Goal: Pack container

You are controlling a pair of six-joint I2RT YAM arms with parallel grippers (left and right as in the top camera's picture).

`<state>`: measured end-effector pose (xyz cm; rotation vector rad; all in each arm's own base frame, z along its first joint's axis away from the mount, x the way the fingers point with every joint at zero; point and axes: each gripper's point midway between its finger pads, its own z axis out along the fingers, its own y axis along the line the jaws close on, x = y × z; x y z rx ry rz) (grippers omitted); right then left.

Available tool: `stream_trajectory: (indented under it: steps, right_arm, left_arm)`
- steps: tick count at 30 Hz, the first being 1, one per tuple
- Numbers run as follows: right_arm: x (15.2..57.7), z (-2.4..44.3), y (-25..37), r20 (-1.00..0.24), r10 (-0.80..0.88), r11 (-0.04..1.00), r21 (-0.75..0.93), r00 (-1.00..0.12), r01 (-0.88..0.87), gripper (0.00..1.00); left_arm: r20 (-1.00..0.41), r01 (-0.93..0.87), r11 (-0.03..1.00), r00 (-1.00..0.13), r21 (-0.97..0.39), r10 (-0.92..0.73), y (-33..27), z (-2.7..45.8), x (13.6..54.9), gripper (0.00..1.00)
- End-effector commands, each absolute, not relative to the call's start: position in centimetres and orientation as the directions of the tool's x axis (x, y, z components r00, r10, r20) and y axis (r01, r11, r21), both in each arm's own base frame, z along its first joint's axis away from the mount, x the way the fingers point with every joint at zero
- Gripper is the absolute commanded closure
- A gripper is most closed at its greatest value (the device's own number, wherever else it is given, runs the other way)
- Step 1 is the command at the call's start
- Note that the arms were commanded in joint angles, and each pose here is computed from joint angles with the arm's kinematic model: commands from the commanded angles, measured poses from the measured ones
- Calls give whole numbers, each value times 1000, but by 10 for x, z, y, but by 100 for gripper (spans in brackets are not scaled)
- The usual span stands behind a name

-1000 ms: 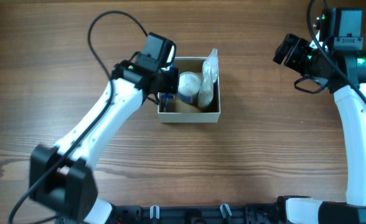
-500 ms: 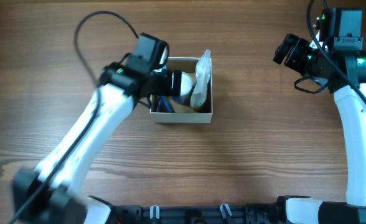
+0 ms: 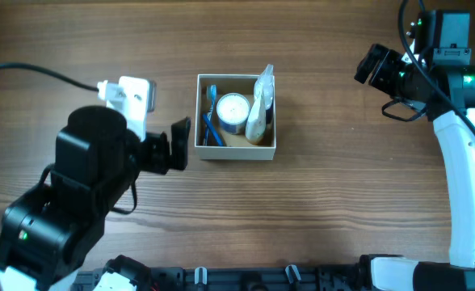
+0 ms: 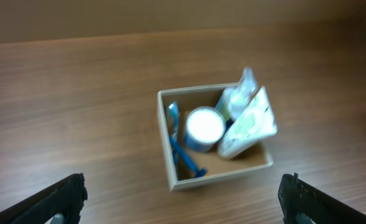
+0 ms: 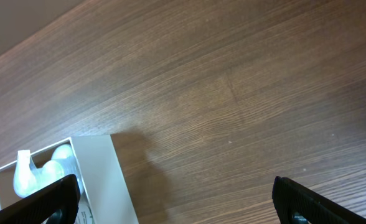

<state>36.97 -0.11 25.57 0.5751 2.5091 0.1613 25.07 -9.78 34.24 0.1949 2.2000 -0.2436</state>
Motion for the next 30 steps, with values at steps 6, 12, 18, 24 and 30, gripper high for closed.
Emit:
stream_trajectory:
  steps: [6,12,18,24,30]
  right_arm:
    - [373,257,1,-490,444,896,244,-751,370,0]
    - [373,257,1,-490,443,896,244,-751,370,0]
    - [373,257,1,-490,444,896,244,-751,370,0]
    - [373,257,1,-490,444,896,244,-751,370,0]
    - [373,257,1,-490,444,896,244,-751,370,0]
  left_arm:
    - [-859,179,973,-511,-143,-32,-68,315,262,0]
    - [-895,176,969,-439,-171,-79,-57,254,252,0]
    - [-891,174,970,-446,-171,-77,-53,195,225,0]
    - [-911,182,968,-404,-171,-84,-51,163,217,0]
    - [-926,189,967,-366,-170,-91,-52,140,219,0]
